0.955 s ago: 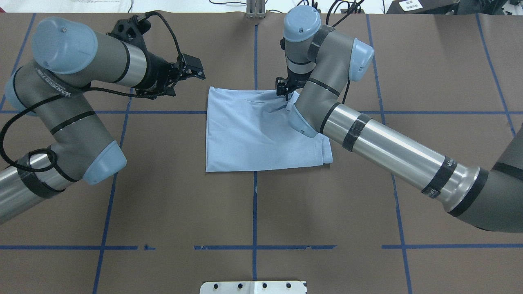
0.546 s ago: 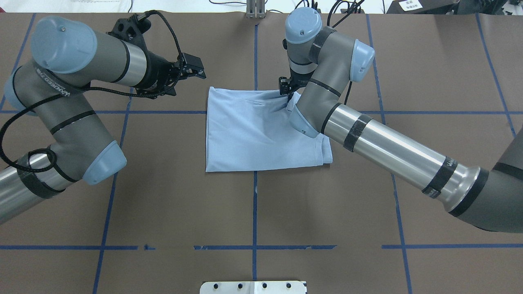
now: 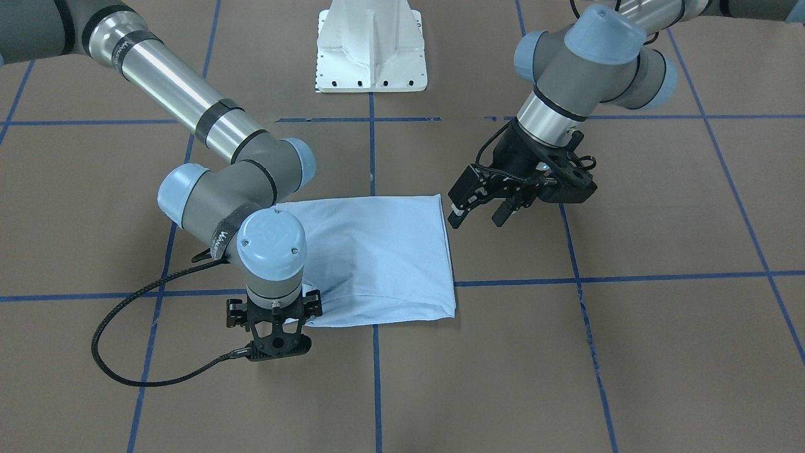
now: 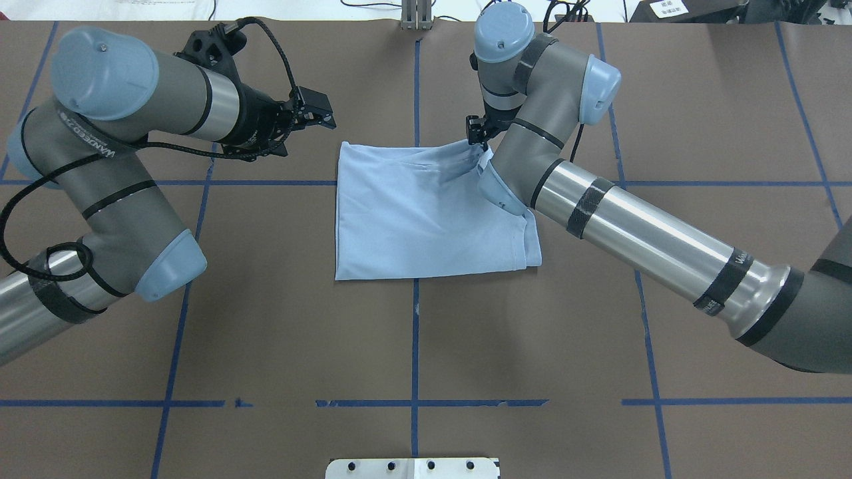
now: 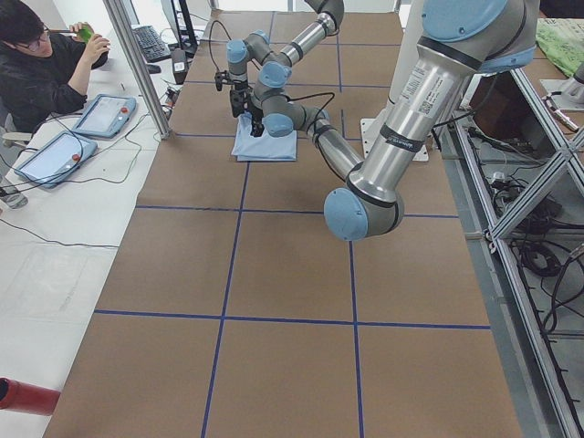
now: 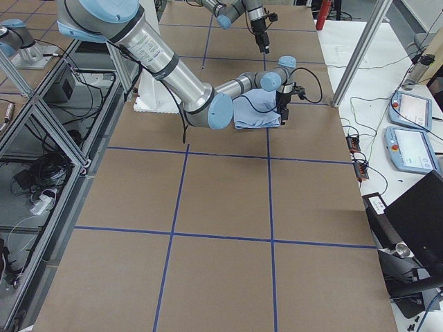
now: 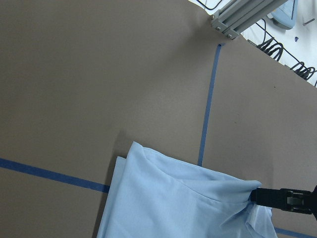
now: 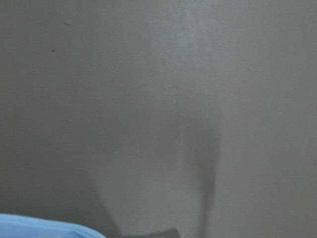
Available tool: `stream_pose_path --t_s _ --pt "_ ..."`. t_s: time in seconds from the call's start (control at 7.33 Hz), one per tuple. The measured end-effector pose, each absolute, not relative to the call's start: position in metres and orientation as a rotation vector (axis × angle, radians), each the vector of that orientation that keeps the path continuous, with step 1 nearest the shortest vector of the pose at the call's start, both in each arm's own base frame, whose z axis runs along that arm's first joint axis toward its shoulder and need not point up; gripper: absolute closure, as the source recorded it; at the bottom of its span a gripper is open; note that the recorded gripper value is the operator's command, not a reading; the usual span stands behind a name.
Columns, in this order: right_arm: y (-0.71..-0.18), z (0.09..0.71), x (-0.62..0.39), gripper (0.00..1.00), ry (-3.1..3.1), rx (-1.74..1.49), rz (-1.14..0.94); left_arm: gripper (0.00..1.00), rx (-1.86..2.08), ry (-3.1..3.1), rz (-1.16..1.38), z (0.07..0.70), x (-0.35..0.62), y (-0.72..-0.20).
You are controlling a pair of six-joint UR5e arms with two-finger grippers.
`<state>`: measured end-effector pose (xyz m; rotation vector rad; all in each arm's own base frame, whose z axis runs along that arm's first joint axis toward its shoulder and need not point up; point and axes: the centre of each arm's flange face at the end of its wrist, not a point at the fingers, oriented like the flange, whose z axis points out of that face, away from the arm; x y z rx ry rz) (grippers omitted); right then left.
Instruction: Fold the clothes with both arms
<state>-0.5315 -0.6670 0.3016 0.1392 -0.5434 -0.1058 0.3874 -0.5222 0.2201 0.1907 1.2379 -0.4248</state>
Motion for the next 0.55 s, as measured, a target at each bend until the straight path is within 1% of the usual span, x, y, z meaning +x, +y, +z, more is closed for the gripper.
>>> stream_pose_path --t_s 0.55 --pt "-0.680 0.327 -0.517 0.00 -0.457 0.175 -0.157 0.00 0.189 1.239 -0.423 0.219 0.388 -0.522"
